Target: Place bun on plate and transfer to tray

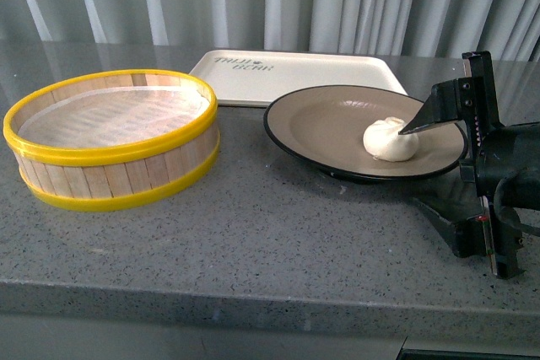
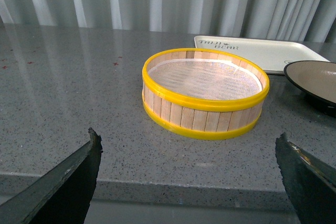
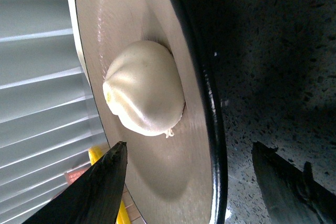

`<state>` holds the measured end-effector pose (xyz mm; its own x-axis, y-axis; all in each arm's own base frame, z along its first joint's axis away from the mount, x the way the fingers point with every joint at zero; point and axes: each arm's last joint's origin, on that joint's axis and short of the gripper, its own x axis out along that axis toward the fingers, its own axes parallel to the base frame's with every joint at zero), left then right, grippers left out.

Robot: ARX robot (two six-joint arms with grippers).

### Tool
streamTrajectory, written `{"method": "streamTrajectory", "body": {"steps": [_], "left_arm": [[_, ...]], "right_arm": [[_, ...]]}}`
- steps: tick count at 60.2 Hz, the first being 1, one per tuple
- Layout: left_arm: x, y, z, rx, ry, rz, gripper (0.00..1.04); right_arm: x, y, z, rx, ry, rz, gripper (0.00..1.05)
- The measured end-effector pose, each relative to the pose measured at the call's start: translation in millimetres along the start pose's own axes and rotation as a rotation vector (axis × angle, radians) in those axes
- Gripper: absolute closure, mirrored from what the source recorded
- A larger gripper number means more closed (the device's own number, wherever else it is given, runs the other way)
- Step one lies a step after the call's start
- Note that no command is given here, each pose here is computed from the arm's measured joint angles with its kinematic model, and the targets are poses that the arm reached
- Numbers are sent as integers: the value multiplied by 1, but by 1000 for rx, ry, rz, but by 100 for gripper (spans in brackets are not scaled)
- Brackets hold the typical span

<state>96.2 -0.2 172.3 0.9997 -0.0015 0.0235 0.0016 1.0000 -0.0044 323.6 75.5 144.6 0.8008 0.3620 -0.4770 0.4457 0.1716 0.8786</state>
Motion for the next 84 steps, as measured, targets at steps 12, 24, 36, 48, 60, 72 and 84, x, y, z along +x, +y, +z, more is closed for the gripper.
{"method": "streamTrajectory", "body": {"steps": [12, 24, 36, 48, 60, 72, 84], "left_arm": [[0, 0, 0, 0, 0, 0, 7], [0, 0, 0, 0, 0, 0, 7], [0, 0, 0, 0, 0, 0, 7], [0, 0, 0, 0, 0, 0, 7], [0, 0, 0, 0, 0, 0, 7], [0, 0, 0, 0, 0, 0, 7], [0, 0, 0, 0, 0, 0, 7]], "right_arm": [[2, -3, 1, 3, 6, -8, 71], [3, -2, 2, -4, 8, 0, 101], [3, 0, 5, -1, 5, 14, 102], [-2, -1, 7, -24, 0, 35, 102], [-12, 1, 9, -92, -34, 70, 102], [-22, 12, 15, -142, -62, 162, 102], [-32, 29, 27, -133, -48, 261, 102]]}}
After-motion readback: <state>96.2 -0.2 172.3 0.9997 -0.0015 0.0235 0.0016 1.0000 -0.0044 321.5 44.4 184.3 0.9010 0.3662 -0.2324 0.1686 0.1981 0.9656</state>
